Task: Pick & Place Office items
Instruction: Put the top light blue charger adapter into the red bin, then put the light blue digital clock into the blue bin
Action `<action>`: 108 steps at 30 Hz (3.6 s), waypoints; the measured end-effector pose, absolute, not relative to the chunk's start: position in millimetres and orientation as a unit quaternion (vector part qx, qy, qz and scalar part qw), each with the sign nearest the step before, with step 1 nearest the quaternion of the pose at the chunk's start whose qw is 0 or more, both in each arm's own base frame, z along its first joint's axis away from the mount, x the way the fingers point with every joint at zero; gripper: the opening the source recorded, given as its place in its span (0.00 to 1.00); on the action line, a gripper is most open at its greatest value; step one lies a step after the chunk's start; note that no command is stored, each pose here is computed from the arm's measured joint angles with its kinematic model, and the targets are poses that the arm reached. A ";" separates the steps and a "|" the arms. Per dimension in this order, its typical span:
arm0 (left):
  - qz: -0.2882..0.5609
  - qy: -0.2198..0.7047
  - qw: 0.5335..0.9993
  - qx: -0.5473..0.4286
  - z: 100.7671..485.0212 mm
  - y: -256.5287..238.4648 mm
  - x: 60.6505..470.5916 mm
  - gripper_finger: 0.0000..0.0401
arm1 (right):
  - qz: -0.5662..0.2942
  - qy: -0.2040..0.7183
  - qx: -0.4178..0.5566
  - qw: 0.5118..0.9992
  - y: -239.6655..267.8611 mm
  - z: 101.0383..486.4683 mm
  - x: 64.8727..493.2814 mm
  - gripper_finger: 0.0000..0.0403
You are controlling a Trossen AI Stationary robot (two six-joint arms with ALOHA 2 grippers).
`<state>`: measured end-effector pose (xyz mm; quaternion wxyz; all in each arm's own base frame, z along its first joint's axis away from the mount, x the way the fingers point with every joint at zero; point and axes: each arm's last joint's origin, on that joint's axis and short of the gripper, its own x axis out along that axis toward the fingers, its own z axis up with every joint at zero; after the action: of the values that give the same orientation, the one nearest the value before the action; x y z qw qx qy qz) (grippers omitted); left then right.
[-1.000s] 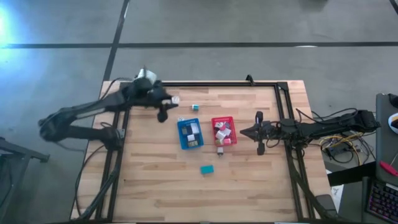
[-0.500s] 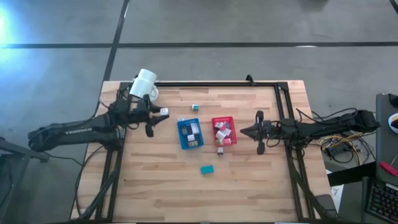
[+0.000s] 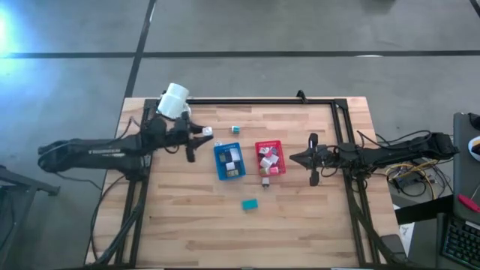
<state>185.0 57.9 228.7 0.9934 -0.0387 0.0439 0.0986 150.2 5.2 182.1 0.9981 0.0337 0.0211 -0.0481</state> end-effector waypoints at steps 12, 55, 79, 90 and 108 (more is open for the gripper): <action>0.011 0.159 0.987 0.030 240.9 50.2 313.8 0.36 | -0.048 0.024 0.033 0.998 5.2 181.7 150.2 0.02; -0.007 0.367 0.925 0.096 150.0 31.9 467.0 0.70 | -0.047 0.029 0.022 0.998 5.2 179.9 149.8 0.02; 0.107 0.093 0.989 0.034 236.6 9.4 243.6 0.56 | -0.047 0.044 0.019 0.998 5.3 176.7 150.1 0.02; 0.116 0.015 0.992 -0.036 167.7 22.9 176.0 0.03 | -0.078 0.031 -0.089 0.992 2.6 188.6 152.6 0.02; 0.108 0.035 0.993 0.024 170.2 21.0 162.2 0.02 | -0.089 0.028 -0.071 0.993 2.0 189.9 153.1 0.02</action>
<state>162.2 21.0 170.2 0.9932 0.0243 0.0350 0.1085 153.1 2.0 189.9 0.9931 -0.0707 0.0281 -0.0889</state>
